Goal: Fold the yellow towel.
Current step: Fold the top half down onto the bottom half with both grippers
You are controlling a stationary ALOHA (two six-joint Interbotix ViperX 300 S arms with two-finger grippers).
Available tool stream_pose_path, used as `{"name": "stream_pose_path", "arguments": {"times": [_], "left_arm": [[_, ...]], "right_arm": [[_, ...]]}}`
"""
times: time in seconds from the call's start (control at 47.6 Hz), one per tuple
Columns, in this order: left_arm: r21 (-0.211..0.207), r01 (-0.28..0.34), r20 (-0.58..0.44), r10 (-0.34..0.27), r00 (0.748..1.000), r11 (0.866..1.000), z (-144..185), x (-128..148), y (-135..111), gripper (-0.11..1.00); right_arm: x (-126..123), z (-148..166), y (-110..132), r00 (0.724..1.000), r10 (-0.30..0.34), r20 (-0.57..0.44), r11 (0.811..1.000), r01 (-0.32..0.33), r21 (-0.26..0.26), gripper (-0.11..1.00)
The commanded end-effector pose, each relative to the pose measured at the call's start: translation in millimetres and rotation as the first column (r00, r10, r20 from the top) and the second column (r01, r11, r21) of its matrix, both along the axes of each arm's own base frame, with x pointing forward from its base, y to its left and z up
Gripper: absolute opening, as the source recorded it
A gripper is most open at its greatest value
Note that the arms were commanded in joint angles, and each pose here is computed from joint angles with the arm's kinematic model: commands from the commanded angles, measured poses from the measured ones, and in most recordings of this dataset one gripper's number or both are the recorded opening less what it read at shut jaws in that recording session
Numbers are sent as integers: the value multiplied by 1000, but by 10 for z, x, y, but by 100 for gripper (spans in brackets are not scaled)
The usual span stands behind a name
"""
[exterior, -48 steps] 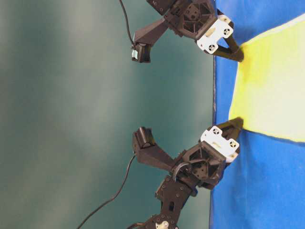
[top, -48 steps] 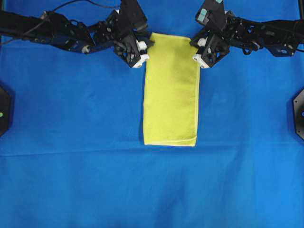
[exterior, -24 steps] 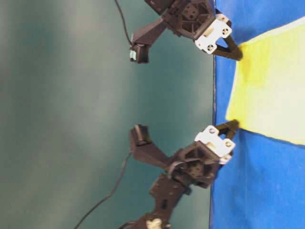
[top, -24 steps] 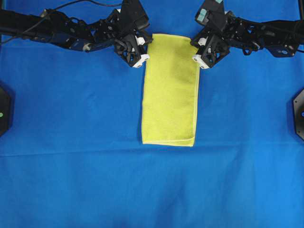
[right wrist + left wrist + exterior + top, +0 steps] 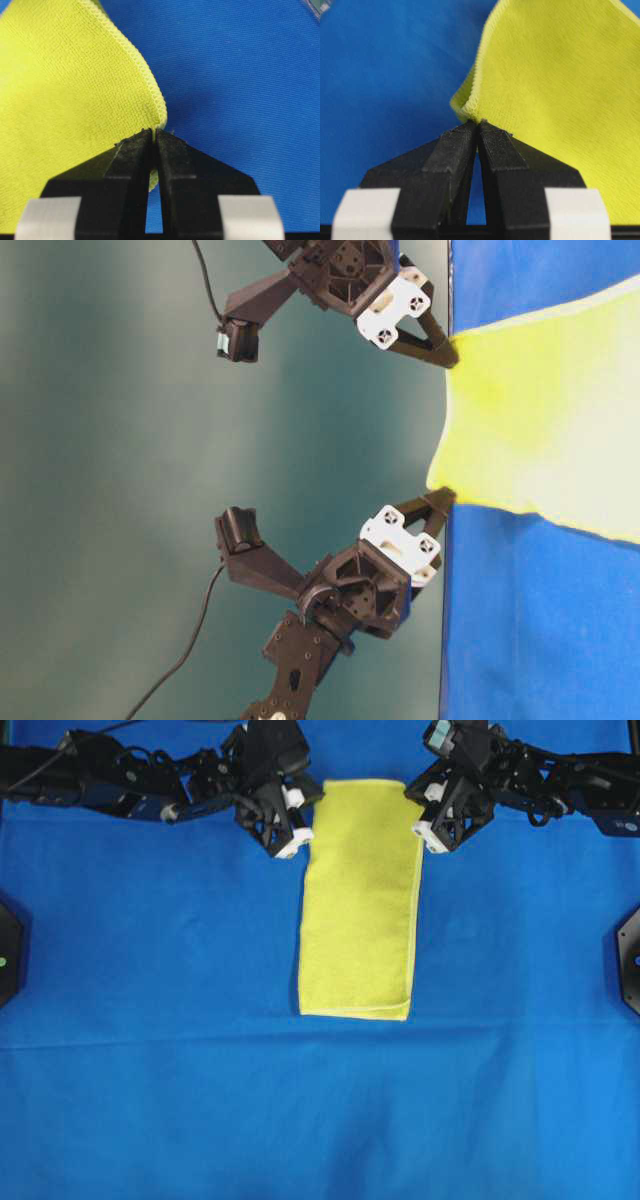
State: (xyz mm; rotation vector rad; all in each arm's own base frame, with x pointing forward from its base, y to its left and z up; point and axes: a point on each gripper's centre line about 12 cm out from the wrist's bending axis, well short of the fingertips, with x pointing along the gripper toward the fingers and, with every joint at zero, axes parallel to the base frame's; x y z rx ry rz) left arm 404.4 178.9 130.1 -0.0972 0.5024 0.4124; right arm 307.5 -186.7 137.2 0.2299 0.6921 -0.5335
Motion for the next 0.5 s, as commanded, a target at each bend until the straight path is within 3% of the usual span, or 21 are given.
{"name": "stream_pose_path", "arguments": {"times": [0.0, 0.252, 0.483], "left_arm": [[22, 26, 44, -27, 999, 999, 245, 16, -111, 4], [12, 128, 26, -129, 991, 992, 307, -84, -611, 4], [-16, 274, -1, -274, 962, 962, 220, -136, -1267, 4]], "right_arm": [[40, 138, 79, 999, 22, 32, 1000, -21, -15, 4], [96, 229, 598, 991, 129, 45, 991, -130, 20, 4], [147, 167, 1241, 966, 254, 41, 962, -257, 98, 4]]}}
